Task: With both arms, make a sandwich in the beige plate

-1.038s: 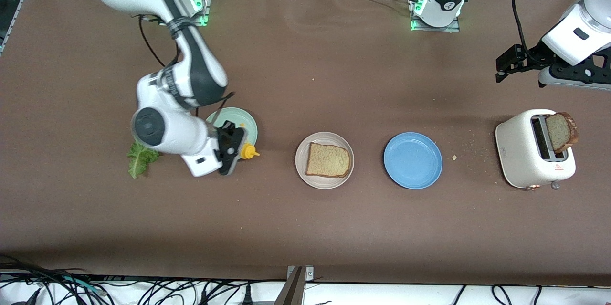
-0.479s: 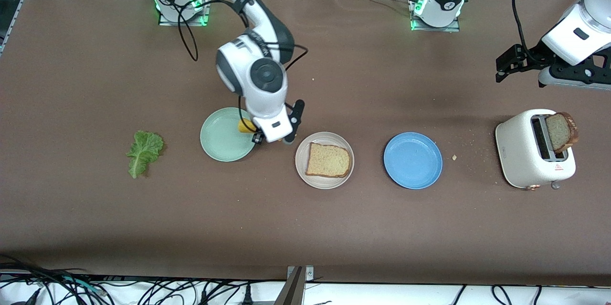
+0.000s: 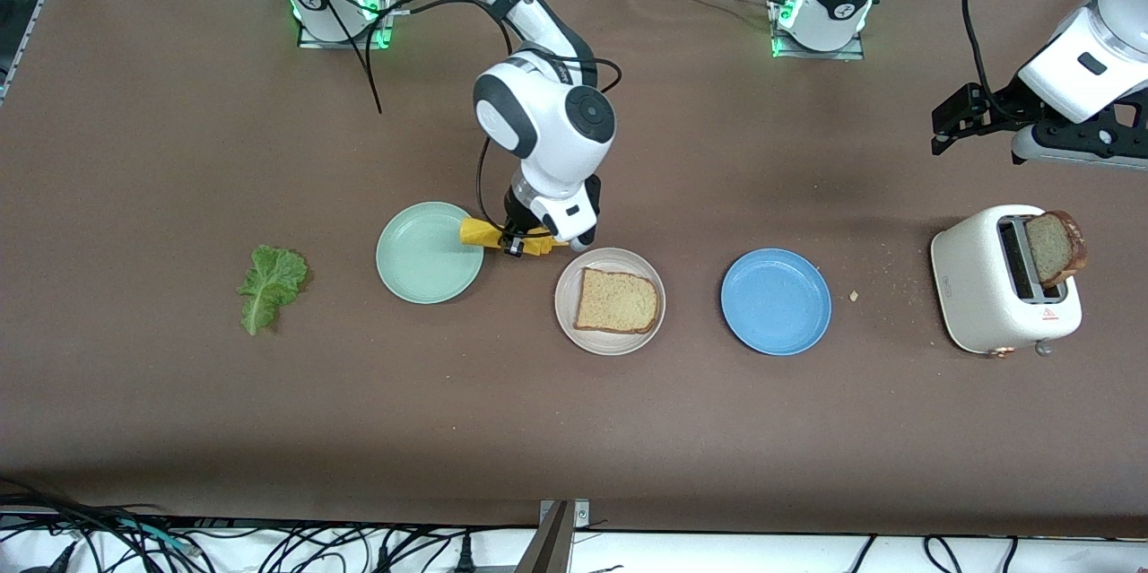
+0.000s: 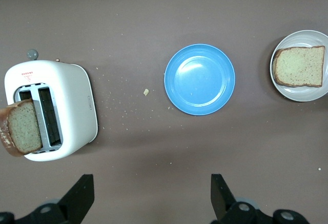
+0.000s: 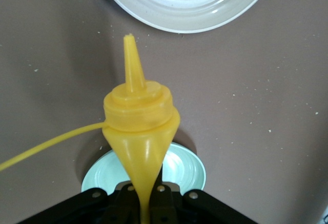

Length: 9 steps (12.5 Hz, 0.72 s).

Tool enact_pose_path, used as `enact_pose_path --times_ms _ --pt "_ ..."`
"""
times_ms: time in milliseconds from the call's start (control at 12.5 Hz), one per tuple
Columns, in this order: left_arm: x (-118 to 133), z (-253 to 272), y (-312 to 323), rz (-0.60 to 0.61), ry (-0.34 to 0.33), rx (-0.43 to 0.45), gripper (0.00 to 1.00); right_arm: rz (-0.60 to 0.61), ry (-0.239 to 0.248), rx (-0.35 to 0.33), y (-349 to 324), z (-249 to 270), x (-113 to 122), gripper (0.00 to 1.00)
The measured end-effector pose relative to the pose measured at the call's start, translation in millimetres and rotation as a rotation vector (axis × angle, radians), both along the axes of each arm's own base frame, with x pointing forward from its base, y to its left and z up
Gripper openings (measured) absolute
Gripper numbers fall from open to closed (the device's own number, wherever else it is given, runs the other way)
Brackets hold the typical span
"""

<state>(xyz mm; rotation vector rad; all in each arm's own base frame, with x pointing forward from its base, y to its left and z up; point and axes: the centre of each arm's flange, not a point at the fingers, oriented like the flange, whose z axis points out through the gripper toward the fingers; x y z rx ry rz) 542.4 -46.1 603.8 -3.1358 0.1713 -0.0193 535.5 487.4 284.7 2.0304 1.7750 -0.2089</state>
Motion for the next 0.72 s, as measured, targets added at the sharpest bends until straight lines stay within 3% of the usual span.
enact_pose_path --times_ms 719 --pt "0.0 0.0 0.1 0.000 0.000 0.000 1.00 0.017 -0.029 -0.051 -4.8 -9.2 7.1 0.04"
